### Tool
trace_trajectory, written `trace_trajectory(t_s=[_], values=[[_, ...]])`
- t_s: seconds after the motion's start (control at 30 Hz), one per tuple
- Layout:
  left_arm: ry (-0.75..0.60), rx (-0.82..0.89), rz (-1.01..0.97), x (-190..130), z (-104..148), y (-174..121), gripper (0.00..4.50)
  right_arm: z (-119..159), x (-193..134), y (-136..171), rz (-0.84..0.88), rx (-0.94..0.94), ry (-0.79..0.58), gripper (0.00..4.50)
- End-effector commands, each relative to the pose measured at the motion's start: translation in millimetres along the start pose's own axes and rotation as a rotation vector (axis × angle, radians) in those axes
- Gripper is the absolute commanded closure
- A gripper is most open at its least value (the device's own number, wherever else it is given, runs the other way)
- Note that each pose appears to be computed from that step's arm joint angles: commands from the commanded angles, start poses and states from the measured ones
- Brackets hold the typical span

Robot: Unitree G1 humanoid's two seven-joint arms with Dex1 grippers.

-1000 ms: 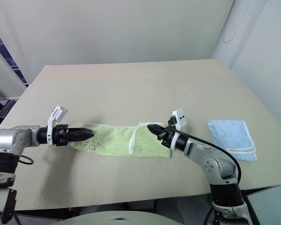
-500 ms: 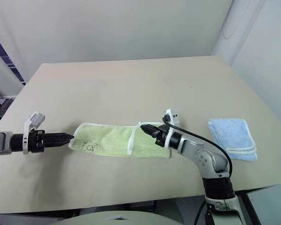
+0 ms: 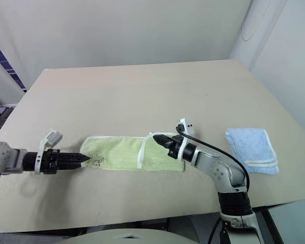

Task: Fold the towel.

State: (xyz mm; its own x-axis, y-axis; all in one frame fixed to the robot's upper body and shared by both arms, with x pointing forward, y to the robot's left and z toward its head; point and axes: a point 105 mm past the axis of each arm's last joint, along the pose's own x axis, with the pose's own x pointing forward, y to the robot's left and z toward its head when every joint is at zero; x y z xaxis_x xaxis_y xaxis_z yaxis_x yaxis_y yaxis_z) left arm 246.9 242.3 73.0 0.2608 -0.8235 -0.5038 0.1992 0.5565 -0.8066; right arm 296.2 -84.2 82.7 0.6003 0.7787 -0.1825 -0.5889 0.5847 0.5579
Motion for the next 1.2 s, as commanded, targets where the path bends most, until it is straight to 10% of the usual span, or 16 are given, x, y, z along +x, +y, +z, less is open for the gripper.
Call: trace_trajectory(t_s=[0.03,0.3,0.6,0.87,1.0,1.2], values=[[-0.031,0.021,0.009,-10.0,5.7,-4.8,0.03,11.0,-3.9,0.2,-0.006,-0.01,-0.05,4.5],[-0.053,0.049,0.072,-3.5,18.4,13.5,0.2,9.9,-0.9,0.9,0.002,0.003,-0.053,4.5],[-0.016,0.012,0.119,17.7,11.4,40.8,3.09,7.4,4.0,3.1,0.013,0.008,-0.051,4.5],[-0.035,0.052,0.1,31.5,17.6,38.3,3.09,7.7,1.4,0.3,0.004,0.002,-0.046,4.5],[-0.03,0.072,0.107,36.1,17.5,38.3,4.34,7.6,2.3,1.1,0.006,-0.002,-0.044,4.5],[-0.029,0.13,0.113,45.4,17.2,37.7,4.42,6.6,3.8,1.3,0.006,-0.004,-0.049,4.5]])
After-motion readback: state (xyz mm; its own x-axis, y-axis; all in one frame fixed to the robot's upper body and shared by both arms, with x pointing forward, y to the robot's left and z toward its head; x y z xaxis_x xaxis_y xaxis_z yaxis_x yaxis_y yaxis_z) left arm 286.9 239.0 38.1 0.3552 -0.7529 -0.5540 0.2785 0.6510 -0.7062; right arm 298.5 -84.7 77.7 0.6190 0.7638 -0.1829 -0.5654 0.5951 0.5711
